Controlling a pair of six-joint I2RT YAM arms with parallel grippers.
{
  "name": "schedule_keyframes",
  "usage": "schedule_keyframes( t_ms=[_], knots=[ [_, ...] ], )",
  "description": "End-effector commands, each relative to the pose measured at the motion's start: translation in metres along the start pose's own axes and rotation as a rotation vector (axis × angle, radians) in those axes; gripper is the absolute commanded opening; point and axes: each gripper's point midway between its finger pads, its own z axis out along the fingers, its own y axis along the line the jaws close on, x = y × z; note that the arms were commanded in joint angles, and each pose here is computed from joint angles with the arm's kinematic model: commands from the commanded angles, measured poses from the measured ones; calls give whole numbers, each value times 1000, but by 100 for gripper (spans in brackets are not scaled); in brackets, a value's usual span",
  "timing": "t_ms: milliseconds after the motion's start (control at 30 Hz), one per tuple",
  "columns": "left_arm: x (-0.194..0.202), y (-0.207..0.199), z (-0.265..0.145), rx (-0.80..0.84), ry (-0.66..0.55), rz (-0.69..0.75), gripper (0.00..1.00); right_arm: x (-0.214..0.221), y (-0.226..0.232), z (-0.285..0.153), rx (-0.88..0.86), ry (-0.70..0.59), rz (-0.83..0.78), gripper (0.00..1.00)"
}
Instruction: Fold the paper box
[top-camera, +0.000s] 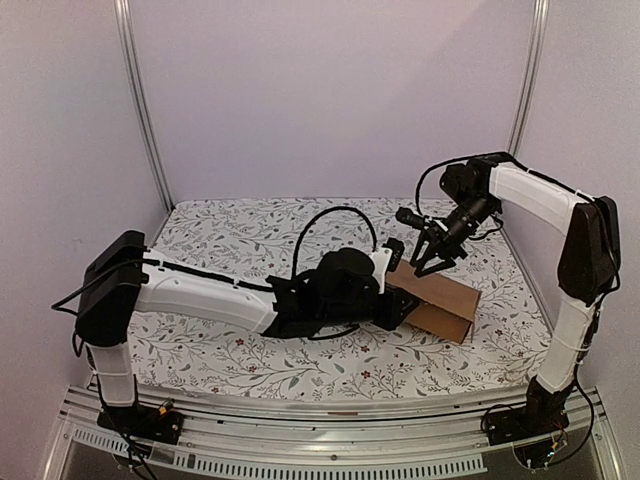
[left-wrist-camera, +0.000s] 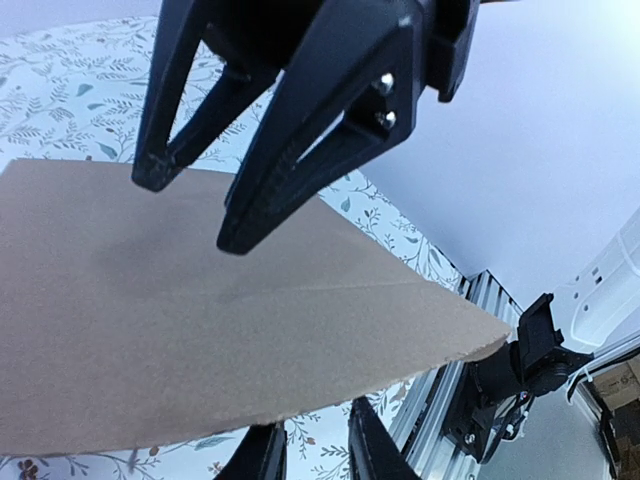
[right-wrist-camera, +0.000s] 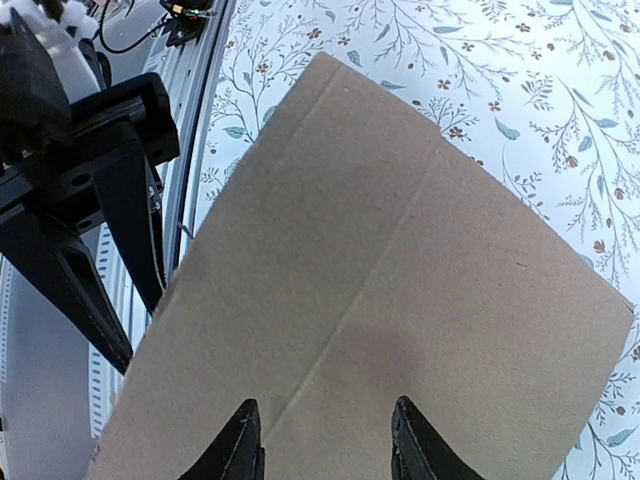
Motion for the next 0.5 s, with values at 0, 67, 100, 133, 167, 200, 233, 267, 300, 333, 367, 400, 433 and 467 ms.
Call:
schedule_keyframes(
  t_ms=[0, 67, 100, 133, 167, 200, 233, 267, 300, 333, 367, 400, 433, 467],
  knots=[
    [-17, -7, -10, -8, -38, 42, 23, -3, 2, 11, -34, 12, 4, 43],
    [-3, -6, -14, -13, 16, 49, 23, -1, 1, 10, -23, 32, 7, 43],
    [8, -5, -17, -21, 49, 55, 23, 0, 1, 9, -20, 40, 5, 43],
    [21, -3, -20, -30, 86, 63, 23, 2, 1, 8, -16, 49, 4, 43],
    [37, 1, -23, -38, 128, 70, 23, 4, 1, 8, -11, 59, -1, 43],
    [55, 5, -26, -49, 178, 77, 23, 7, 0, 8, -4, 74, -2, 43],
    [72, 10, -30, -61, 227, 82, 23, 11, -1, 8, 9, 89, -1, 43],
    [89, 14, -35, -69, 274, 84, 23, 15, -4, 8, 24, 107, 2, 43],
    [105, 19, -41, -81, 314, 86, 23, 19, -8, 7, 45, 125, 4, 43],
    [117, 23, -47, -93, 342, 91, 23, 23, -13, 7, 70, 134, 20, 43],
    [127, 27, -53, -105, 363, 97, 23, 25, -19, 3, 95, 134, 28, 43],
    [134, 31, -58, -119, 375, 102, 24, 28, -25, -1, 122, 131, 45, 43],
    [138, 34, -63, -136, 374, 100, 24, 30, -35, -5, 159, 130, 69, 43],
    [138, 37, -66, -150, 360, 99, 25, 34, -47, -9, 198, 133, 92, 43]
  ],
)
